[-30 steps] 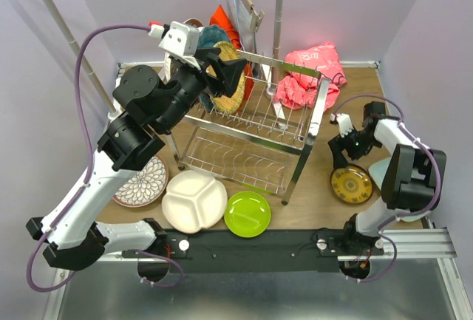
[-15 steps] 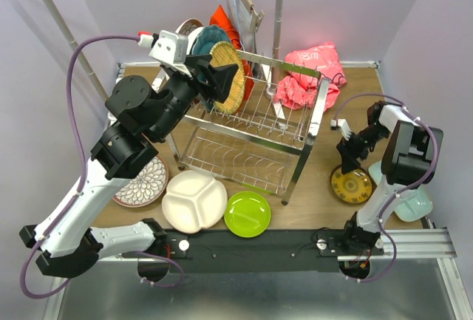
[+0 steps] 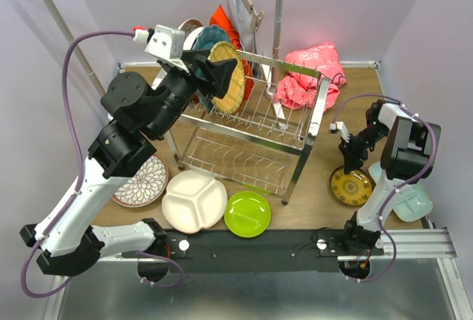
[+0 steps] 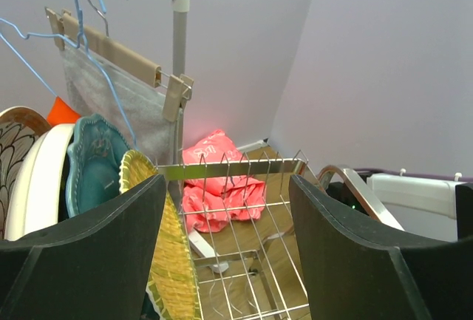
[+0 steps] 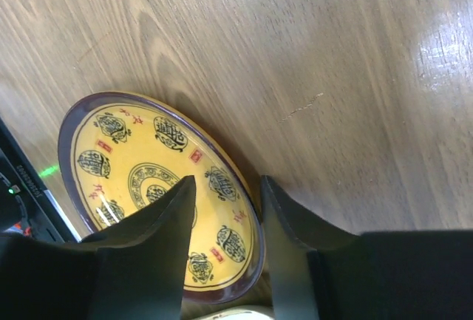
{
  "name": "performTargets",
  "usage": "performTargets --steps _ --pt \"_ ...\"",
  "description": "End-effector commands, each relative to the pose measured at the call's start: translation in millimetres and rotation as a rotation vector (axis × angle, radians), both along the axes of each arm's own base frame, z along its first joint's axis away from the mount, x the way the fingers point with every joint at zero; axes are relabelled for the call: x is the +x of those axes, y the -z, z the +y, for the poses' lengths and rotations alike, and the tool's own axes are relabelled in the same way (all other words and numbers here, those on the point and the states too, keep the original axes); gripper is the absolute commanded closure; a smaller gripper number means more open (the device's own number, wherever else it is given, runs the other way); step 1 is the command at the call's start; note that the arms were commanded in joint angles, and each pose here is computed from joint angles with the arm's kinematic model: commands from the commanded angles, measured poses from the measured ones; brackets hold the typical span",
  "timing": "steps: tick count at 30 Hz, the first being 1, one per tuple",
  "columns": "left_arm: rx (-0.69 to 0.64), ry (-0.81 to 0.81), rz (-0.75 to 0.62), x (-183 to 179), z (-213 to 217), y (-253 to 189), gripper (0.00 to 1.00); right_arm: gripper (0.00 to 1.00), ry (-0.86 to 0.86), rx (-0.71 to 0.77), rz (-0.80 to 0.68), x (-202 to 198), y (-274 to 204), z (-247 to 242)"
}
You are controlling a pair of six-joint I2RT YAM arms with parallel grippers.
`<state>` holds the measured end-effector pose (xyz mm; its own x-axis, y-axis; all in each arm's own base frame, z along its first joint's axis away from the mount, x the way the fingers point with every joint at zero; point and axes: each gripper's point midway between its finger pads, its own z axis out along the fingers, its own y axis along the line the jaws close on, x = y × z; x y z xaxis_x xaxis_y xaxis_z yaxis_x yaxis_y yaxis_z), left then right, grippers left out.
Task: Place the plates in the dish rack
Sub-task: Grab a plate with the right arm
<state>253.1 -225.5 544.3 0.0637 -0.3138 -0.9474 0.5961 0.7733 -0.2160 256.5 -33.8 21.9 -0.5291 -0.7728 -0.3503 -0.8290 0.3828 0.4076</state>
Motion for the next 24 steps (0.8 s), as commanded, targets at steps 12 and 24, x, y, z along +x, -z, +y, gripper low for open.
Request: performTargets --steps 12,24 --pt "-0.035 -0.011 -0.001 2 3 -15 0.23 0.99 0.008 0.015 -0.149 17 11 -10" --pt "-0.051 -0.008 -0.045 -4 8 -35 0.23 0.99 0.128 0.082 -0.385 38 -78 4"
